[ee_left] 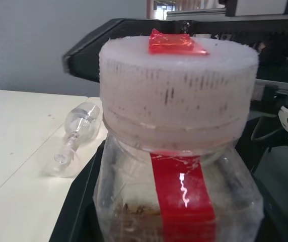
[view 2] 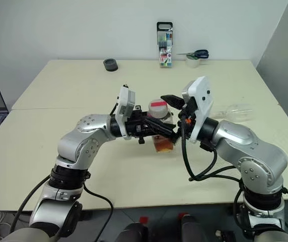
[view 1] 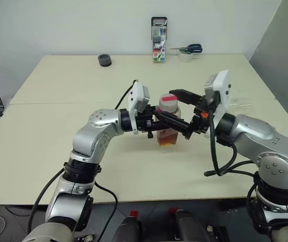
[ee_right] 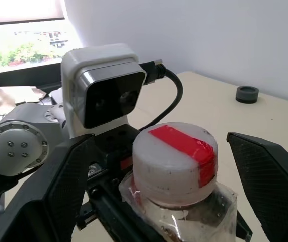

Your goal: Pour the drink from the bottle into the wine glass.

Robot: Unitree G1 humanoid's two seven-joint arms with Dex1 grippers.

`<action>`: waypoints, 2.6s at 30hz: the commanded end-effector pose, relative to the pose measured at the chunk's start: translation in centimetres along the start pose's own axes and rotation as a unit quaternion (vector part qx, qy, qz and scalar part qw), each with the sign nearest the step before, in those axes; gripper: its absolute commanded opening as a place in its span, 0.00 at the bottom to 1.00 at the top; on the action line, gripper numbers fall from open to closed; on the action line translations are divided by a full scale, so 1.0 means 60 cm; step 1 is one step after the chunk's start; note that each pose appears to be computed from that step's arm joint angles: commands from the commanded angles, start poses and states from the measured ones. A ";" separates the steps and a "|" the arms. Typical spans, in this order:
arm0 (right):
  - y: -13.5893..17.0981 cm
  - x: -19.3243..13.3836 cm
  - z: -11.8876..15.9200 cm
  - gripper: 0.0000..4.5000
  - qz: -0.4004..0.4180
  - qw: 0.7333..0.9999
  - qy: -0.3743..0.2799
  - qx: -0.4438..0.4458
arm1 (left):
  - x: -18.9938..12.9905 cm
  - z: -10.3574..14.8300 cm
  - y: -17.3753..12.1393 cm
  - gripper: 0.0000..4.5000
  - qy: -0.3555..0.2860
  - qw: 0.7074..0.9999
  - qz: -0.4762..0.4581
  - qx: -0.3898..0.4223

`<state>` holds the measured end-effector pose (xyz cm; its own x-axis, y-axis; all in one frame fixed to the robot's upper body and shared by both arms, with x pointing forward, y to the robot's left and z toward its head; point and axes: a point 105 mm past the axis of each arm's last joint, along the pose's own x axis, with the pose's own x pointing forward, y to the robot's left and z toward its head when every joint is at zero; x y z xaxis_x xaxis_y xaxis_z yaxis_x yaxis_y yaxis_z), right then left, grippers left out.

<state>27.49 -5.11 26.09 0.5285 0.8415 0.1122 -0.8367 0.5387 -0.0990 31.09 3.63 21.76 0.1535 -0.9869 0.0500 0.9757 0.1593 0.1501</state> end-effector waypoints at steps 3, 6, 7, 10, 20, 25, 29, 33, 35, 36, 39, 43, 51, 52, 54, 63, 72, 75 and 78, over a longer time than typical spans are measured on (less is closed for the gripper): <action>0.001 0.002 0.021 0.86 0.000 0.999 -0.032 -0.018 | 0.002 0.029 -0.003 0.40 -0.012 0.999 -0.013 0.037; 0.000 0.002 0.021 0.63 0.002 0.999 -0.034 -0.018 | 0.001 0.029 -0.001 0.40 -0.010 0.999 -0.010 0.038; 0.001 0.002 0.021 0.54 0.005 0.999 -0.034 -0.018 | 0.000 0.028 -0.001 0.40 -0.010 0.999 -0.009 0.039; 0.002 0.003 0.022 0.41 0.010 0.999 -0.037 -0.017 | -0.001 0.030 0.000 0.40 -0.009 0.999 -0.008 0.040; 0.025 0.007 0.037 0.41 0.249 0.968 -0.005 0.027 | 0.006 0.056 -0.016 0.40 -0.013 0.997 -0.066 0.048; 0.007 0.032 0.046 0.41 0.329 0.943 0.018 0.035 | 0.011 0.072 -0.018 0.40 -0.020 0.995 -0.085 0.050; -0.020 0.040 0.044 0.41 0.318 0.948 0.025 0.020 | 0.010 0.074 -0.015 0.40 -0.019 0.995 -0.081 0.054; -0.046 0.021 0.048 0.71 0.281 0.959 0.030 0.020 | 0.004 0.071 -0.014 0.40 -0.018 0.996 -0.073 0.051; -0.059 0.012 0.051 0.89 0.247 0.968 0.029 0.019 | 0.002 0.068 -0.013 0.40 -0.017 0.996 -0.068 0.051; -0.061 0.000 0.055 0.94 0.230 0.973 0.030 0.011 | 0.001 0.069 -0.010 0.40 -0.018 0.997 -0.063 0.051; -0.059 -0.029 0.073 1.00 0.178 0.984 0.021 0.005 | 0.000 0.071 -0.001 0.40 -0.022 0.997 -0.051 0.053; -0.030 -0.040 0.069 1.00 0.129 0.991 0.010 -0.018 | 0.002 0.067 0.005 0.40 -0.024 0.997 -0.046 0.052; 0.003 -0.018 0.059 1.00 0.073 0.997 -0.028 -0.024 | 0.012 0.071 0.013 0.40 -0.029 0.997 -0.044 0.058; 0.004 -0.011 0.061 1.00 0.066 0.997 -0.036 -0.023 | 0.013 0.072 0.012 0.40 -0.029 0.997 -0.045 0.059; 0.003 -0.003 0.065 1.00 0.055 0.997 -0.046 -0.023 | 0.014 0.073 0.012 0.40 -0.029 0.997 -0.047 0.060; 0.005 0.003 0.069 0.73 0.053 0.997 -0.056 -0.025 | 0.011 0.068 0.009 0.40 -0.022 0.997 -0.047 0.062; 0.007 -0.016 0.047 0.41 0.066 0.997 -0.019 -0.034 | 0.012 0.067 0.008 0.40 -0.021 0.997 -0.049 0.061; 0.008 -0.015 0.048 0.41 0.072 0.997 -0.024 -0.027 | 0.012 0.066 0.008 0.40 -0.022 0.997 -0.050 0.060; 0.009 -0.015 0.051 0.41 0.091 0.995 -0.025 -0.015 | 0.012 0.066 0.006 0.40 -0.022 0.997 -0.054 0.058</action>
<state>27.29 -6.17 28.66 0.4367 0.8884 0.1418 -0.8802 0.4545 -0.1365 31.11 2.41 23.87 0.0298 -0.9994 0.0178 0.9758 0.0330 0.2163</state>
